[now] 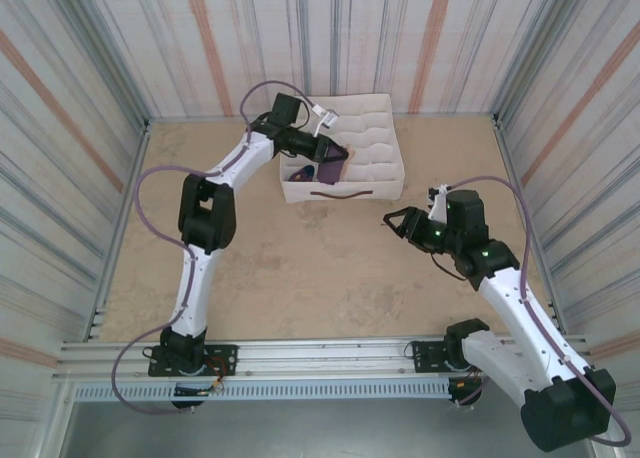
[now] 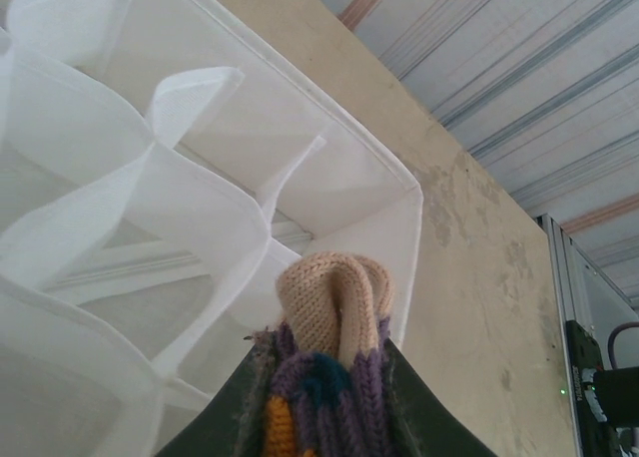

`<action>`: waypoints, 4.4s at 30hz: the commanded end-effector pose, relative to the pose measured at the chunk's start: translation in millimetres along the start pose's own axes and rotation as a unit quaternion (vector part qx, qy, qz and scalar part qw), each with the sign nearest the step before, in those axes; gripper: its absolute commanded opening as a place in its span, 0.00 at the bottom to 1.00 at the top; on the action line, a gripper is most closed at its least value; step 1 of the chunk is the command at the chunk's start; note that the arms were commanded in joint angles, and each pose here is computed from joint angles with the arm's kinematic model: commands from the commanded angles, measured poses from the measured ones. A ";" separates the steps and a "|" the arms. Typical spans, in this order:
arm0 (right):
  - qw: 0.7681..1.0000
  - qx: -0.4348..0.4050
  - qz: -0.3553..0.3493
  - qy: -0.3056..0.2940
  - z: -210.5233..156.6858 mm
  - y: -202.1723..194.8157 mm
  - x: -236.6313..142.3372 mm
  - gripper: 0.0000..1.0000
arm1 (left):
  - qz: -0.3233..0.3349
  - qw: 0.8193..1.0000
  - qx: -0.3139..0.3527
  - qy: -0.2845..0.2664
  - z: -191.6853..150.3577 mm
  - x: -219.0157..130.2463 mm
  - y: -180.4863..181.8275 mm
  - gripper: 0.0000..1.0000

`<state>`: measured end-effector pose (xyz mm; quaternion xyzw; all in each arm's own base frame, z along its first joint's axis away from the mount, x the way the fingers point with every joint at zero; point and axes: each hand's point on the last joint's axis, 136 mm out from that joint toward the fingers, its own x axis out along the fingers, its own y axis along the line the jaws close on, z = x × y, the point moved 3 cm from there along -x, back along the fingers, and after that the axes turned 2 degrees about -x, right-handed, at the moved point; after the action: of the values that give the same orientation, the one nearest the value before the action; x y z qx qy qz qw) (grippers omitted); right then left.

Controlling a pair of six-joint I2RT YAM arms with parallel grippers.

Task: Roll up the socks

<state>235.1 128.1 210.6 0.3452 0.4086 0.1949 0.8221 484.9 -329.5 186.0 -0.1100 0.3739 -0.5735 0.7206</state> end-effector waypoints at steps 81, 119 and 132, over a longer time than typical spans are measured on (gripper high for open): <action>0.987 -0.078 -0.117 -0.075 27.8 -25.9 -12.0 0.99 | 0.248 0.952 0.138 -0.111 0.9 -74.8 -79.6 0.99; 0.884 -0.265 -0.276 -0.268 113.9 -169.2 26.3 0.99 | 0.555 0.789 0.036 -0.262 -223.1 -276.9 36.3 0.99; 0.890 -0.262 -0.274 -0.254 114.6 -188.4 53.3 0.99 | 0.571 0.792 0.008 -0.216 -223.5 -265.7 64.8 0.99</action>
<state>358.5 -14.9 81.6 0.0383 0.2177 -0.0224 0.9750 367.4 -9.1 101.1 0.0014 0.1938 -0.0311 0.9805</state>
